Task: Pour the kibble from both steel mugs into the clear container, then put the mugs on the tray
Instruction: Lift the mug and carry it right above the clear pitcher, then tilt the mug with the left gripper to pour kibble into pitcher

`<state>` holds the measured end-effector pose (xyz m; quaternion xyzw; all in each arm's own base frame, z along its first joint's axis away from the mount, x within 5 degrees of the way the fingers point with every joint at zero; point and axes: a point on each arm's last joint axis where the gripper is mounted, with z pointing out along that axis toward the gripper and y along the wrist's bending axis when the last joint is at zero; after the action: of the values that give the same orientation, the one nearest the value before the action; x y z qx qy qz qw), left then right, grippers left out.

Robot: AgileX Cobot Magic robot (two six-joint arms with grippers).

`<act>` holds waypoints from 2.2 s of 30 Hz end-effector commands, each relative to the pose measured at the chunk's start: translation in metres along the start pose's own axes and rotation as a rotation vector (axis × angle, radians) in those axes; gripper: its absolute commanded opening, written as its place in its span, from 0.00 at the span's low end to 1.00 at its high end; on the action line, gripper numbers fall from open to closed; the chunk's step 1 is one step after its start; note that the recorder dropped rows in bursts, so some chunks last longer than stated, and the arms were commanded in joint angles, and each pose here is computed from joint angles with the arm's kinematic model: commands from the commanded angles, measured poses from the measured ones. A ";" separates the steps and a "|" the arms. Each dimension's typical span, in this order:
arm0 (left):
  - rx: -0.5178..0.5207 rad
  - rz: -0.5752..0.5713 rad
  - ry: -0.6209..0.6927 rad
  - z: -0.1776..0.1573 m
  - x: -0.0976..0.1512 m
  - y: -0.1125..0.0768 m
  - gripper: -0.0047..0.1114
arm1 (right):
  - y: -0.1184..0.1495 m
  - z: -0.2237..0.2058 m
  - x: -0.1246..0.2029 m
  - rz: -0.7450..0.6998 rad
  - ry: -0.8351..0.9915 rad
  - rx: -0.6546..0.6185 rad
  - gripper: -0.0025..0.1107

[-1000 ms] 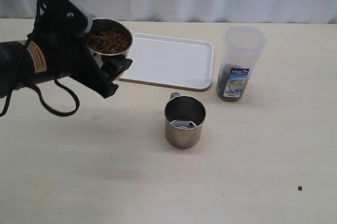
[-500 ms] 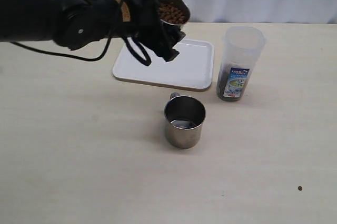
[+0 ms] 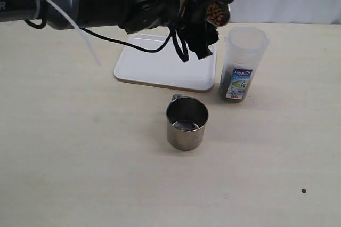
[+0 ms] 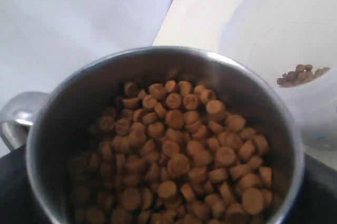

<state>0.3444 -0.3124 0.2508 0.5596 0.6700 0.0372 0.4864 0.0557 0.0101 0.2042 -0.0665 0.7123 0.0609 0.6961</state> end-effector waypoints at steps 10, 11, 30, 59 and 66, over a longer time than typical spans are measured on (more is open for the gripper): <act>-0.147 0.277 -0.013 0.010 -0.037 -0.010 0.04 | 0.000 0.000 0.000 0.004 -0.010 0.007 0.06; -0.152 0.310 -0.021 0.009 -0.039 -0.012 0.04 | 0.000 0.000 0.000 0.004 -0.010 0.007 0.06; -0.211 0.542 -0.043 0.029 -0.044 -0.015 0.04 | 0.000 0.000 0.000 0.004 -0.010 0.007 0.06; -0.255 0.836 -0.047 0.043 -0.041 -0.021 0.04 | 0.000 0.000 0.000 0.007 -0.010 0.007 0.06; -0.263 0.850 -0.010 0.051 -0.034 -0.024 0.04 | 0.000 0.000 0.000 0.007 -0.010 0.007 0.06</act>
<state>0.3556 -0.3747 0.2264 0.7299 0.3623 0.3000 0.4960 0.0557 0.0101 0.2042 -0.0665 0.7123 0.0609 0.6961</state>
